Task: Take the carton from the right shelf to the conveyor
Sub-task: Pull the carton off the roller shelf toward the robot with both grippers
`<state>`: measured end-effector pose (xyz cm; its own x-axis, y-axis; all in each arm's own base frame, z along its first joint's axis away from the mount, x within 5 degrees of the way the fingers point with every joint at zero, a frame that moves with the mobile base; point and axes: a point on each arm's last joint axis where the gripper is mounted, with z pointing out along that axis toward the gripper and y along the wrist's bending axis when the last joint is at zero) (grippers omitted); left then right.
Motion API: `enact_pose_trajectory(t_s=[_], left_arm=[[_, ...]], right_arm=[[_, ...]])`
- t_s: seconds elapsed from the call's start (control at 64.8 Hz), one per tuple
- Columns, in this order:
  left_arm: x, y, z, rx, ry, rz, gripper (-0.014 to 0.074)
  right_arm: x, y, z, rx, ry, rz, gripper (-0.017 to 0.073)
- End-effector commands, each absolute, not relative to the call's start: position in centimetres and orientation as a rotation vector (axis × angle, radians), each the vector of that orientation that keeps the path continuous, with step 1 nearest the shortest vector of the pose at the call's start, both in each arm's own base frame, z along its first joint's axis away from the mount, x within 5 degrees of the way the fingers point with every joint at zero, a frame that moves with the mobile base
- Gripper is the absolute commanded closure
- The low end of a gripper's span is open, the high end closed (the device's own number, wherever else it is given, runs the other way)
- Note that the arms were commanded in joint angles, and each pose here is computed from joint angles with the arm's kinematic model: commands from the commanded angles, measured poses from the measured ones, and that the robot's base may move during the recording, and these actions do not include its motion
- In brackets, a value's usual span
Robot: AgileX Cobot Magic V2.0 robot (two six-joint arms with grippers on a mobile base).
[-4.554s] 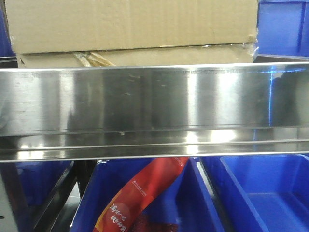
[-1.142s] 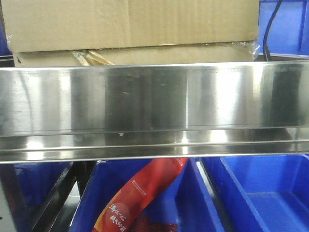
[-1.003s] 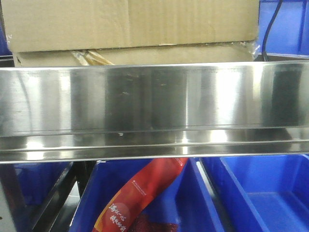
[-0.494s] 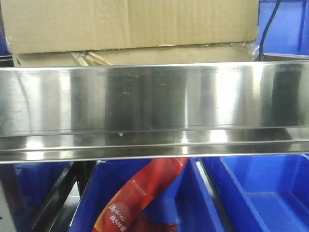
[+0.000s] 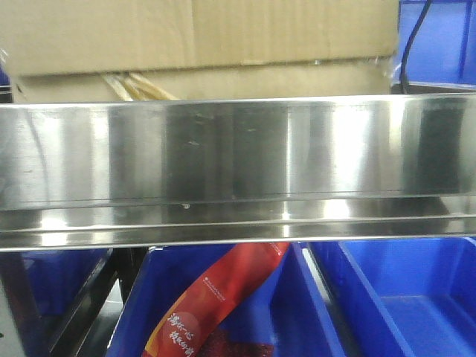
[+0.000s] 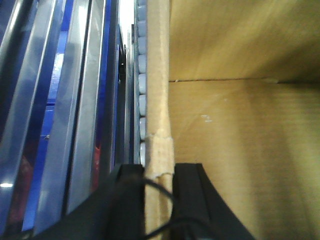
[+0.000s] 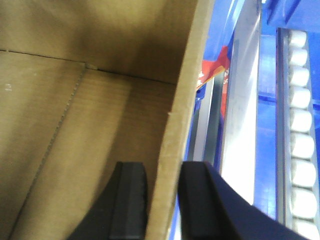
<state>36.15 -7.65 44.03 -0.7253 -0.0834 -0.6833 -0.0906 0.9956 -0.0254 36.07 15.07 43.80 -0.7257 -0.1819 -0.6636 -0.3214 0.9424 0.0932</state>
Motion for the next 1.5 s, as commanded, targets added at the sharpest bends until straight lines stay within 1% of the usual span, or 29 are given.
enact_pose_trajectory(t_s=[0.0, 0.201, 0.37, 0.54, 0.726, 0.834, 1.003, 1.111, 1.266, 1.482], left_arm=[[33.7, -7.6, 46.9, -0.109, 2.304, -0.025, 0.0599], [30.0, -8.3, 50.0, -0.057, 2.217, -0.086, 0.0599], [28.1, -9.5, 51.1, 0.005, 2.185, -0.131, 0.0599], [27.1, -11.0, 49.6, 0.063, 2.237, -0.141, 0.0601], [25.5, -11.9, 48.1, 0.124, 2.289, -0.148, 0.0601], [24.4, -11.9, 48.0, 0.137, 2.290, -0.159, 0.0601], [22.7, -11.0, 49.2, 0.127, 2.248, -0.184, 0.0601], [22.1, -10.6, 49.7, 0.122, 2.230, -0.193, 0.0601], [22.2, -10.3, 50.0, 0.115, 2.208, -0.154, 0.0601], [22.2, -10.3, 50.0, 0.115, 2.208, -0.154, 0.0601]], right_arm=[[34.1, 14.1, 47.2, -0.334, 2.284, 0.269, 0.0625], [30.3, 12.9, 50.8, -0.330, 2.186, 0.313, 0.0625], [27.0, 13.2, 51.3, -0.384, 2.178, 0.344, 0.0625], [25.5, 13.8, 49.4, -0.445, 2.245, 0.349, 0.0625], [24.5, 13.8, 47.9, -0.467, 2.300, 0.348, 0.0625], [23.8, 13.5, 48.3, -0.464, 2.287, 0.355, 0.0625], [22.1, 12.8, 49.6, -0.460, 2.242, 0.408, 0.0625], [21.7, 12.8, 49.9, -0.461, 2.234, 0.429, 0.0625], [21.7, 12.8, 49.9, -0.461, 2.234, 0.429, 0.0625], [21.7, 12.8, 49.9, -0.461, 2.234, 0.429, 0.0625]])
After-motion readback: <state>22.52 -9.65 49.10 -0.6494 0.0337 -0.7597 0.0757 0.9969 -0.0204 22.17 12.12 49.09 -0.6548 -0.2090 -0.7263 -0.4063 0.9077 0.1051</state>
